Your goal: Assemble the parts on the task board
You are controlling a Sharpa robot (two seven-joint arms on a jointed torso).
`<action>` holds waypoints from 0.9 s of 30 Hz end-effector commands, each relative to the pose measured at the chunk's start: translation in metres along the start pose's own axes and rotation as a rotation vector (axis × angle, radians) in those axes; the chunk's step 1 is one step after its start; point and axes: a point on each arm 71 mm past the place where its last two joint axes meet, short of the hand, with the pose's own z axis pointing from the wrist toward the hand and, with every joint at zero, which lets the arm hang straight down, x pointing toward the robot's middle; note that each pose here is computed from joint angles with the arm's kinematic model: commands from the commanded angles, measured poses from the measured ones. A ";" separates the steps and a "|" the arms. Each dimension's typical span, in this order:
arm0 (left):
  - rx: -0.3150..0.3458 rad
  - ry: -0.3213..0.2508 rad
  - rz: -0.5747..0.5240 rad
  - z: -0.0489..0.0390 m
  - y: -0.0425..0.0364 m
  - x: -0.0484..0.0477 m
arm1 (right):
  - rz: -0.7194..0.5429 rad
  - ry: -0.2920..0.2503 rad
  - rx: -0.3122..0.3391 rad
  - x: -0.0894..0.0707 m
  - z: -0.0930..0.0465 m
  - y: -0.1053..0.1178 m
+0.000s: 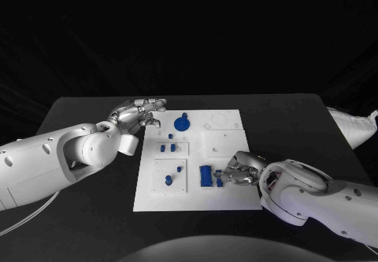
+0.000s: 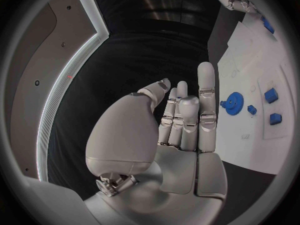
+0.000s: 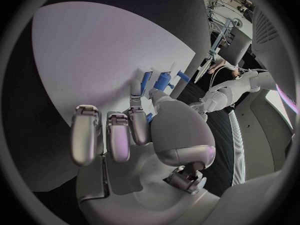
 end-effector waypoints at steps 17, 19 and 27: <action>0.007 0.018 -0.002 0.0007 -0.0006 0.0012 | 0.086 -0.043 -0.083 -0.009 -0.001 -0.008; 0.010 0.015 -0.001 0.0011 -0.0008 0.0004 | 0.148 -0.076 -0.129 -0.015 0.000 -0.010; 0.020 -0.019 -0.004 0.0085 0.0023 -0.0065 | 0.518 -0.192 -0.304 -0.067 0.022 -0.028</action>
